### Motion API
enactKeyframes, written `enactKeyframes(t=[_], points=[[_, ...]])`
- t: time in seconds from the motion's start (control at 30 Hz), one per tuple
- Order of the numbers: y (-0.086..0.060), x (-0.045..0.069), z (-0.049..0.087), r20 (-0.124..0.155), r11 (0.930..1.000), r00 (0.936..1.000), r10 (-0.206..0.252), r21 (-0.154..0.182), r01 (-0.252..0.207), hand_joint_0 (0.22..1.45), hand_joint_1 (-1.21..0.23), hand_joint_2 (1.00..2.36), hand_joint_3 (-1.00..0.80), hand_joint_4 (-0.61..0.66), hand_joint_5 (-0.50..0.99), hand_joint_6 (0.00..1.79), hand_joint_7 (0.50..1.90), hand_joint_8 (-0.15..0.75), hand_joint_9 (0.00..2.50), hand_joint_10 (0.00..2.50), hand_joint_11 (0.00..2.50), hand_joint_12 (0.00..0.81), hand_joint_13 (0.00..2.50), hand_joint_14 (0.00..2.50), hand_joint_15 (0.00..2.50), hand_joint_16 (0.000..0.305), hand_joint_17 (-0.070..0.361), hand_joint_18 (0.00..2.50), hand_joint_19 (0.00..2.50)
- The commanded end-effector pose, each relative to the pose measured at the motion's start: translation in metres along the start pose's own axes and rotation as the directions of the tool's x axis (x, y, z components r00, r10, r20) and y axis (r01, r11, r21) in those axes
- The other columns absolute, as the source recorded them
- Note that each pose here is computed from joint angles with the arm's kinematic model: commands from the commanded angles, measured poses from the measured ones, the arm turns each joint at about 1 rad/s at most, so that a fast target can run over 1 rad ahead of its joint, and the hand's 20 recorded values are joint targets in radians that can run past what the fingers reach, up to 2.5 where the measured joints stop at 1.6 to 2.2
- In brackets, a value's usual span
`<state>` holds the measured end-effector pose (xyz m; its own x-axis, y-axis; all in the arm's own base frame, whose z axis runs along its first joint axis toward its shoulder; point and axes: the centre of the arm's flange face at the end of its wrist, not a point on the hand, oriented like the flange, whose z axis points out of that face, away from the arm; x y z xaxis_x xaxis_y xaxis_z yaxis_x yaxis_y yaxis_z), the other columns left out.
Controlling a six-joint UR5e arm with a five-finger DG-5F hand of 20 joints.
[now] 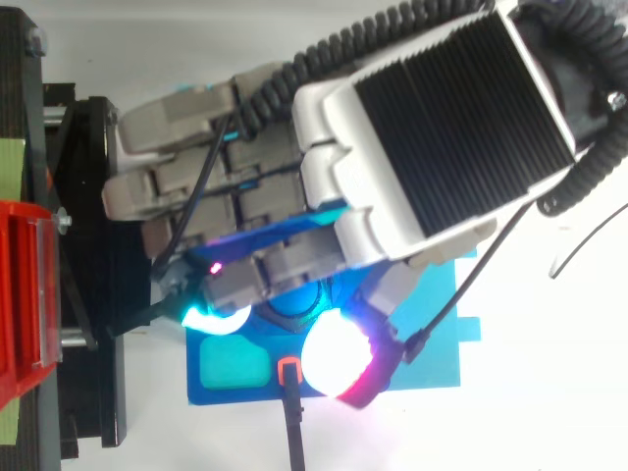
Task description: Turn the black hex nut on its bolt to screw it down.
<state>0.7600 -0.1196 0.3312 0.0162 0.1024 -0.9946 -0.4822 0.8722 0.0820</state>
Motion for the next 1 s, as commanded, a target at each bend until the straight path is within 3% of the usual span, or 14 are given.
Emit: enactKeyframes(t=[0.0, 0.17, 0.3, 0.5, 0.63, 0.77, 0.97], points=[[0.014, 0.003, 0.012, -0.004, 1.0000, 1.0000, 0.004, 0.005, -0.004, 0.53, -0.46, 1.00, -0.50, 0.23, -0.19, 0.73, 0.70, 0.251, 0.56, 0.01, 0.33, 0.138, 0.37, 0.00, 0.00, 0.014, 0.033, 0.10, 0.13], [0.029, 0.006, 0.024, -0.012, 0.9999, 0.9999, 0.010, 0.006, -0.010, 0.53, -0.46, 1.00, -0.50, 0.22, -0.20, 0.75, 0.68, 0.251, 0.56, 0.01, 0.33, 0.138, 0.37, 0.00, 0.00, 0.015, 0.033, 0.10, 0.13], [0.040, 0.010, 0.029, -0.038, 0.9998, 0.9992, 0.016, 0.012, -0.015, 0.53, -0.47, 1.00, -0.50, 0.22, -0.20, 0.78, 0.65, 0.254, 0.56, 0.01, 0.33, 0.140, 0.38, 0.00, 0.00, 0.015, 0.033, 0.10, 0.13], [0.047, 0.020, 0.031, -0.058, 0.9996, 0.9980, 0.025, 0.015, -0.024, 0.53, -0.47, 1.00, -0.50, 0.22, -0.21, 0.84, 0.61, 0.254, 0.57, 0.01, 0.35, 0.142, 0.38, 0.00, 0.00, 0.014, 0.032, 0.10, 0.13], [0.050, 0.035, 0.027, -0.080, 0.9991, 0.9960, 0.039, 0.017, -0.038, 0.53, -0.47, 1.00, -0.50, 0.22, -0.21, 0.84, 0.60, 0.255, 0.57, 0.01, 0.35, 0.142, 0.38, 0.00, 0.00, 0.014, 0.032, 0.11, 0.12], [0.050, 0.039, 0.029, -0.057, 0.9993, 0.9978, 0.034, 0.020, -0.033, 0.53, -0.47, 1.00, -0.50, 0.22, -0.21, 0.84, 0.60, 0.255, 0.57, 0.01, 0.35, 0.141, 0.39, 0.00, 0.00, 0.014, 0.031, 0.11, 0.12], [0.049, 0.039, 0.028, -0.056, 0.9993, 0.9979, 0.033, 0.022, -0.032, 0.53, -0.47, 1.00, -0.50, 0.23, -0.21, 0.84, 0.60, 0.254, 0.57, 0.01, 0.35, 0.140, 0.39, 0.00, 0.01, 0.014, 0.031, 0.11, 0.13]])
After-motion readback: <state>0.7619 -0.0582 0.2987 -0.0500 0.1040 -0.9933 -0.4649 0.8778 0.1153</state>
